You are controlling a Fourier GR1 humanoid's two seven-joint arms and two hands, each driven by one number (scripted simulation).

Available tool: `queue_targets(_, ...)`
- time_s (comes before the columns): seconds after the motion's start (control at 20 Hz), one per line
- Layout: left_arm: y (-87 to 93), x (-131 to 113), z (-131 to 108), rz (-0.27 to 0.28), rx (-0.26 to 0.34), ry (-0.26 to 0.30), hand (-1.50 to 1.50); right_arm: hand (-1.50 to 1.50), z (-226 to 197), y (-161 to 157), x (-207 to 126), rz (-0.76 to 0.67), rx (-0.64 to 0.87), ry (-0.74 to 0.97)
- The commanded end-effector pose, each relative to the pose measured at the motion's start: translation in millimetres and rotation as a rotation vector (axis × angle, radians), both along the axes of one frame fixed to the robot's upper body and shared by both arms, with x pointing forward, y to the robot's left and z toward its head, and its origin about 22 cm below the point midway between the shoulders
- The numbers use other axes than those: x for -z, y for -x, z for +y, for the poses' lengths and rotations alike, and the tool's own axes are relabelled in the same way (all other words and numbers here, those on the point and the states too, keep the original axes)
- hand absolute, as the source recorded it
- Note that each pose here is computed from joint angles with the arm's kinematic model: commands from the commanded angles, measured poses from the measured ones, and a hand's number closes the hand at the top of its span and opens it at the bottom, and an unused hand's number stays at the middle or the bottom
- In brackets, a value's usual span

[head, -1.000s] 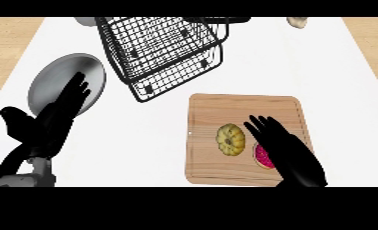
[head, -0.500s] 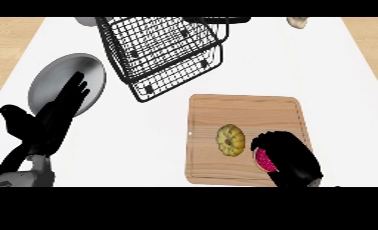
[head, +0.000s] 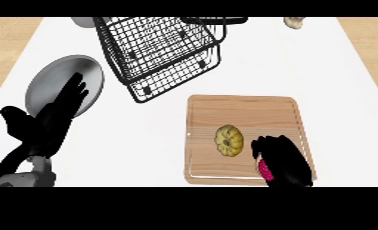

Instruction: Pick the cupcake from the cutting board and place it in the tiered basket

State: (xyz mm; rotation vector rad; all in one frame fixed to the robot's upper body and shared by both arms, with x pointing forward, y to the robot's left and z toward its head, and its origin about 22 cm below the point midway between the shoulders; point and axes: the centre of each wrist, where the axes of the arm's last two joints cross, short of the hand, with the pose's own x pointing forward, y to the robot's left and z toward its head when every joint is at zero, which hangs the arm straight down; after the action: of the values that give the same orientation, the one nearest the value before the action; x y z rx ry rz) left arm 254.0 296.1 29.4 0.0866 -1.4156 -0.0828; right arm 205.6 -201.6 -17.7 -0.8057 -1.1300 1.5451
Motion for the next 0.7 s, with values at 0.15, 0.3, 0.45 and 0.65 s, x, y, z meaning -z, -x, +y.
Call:
queue_targets(0.15,7.0,2.1,14.8,0.014,-0.082,0.005,0.00,1.50,7.0,26.8,23.5,0.066,0.792,-0.017)
queue_targets(0.3,11.6,7.0,13.7,0.024,-0.060,-0.003,0.00,1.50,36.9,27.5,1.5,-0.130,0.971,-0.034)
queue_targets(0.45,11.8,7.8,10.8,0.030,-0.043,-0.005,0.00,1.50,69.8,29.2,-34.4,-0.373,1.015,-0.117)
queue_targets(0.65,1.9,-2.4,9.6,0.020,-0.017,-0.005,0.00,1.50,97.0,36.3,-81.6,-0.627,0.990,-0.357)
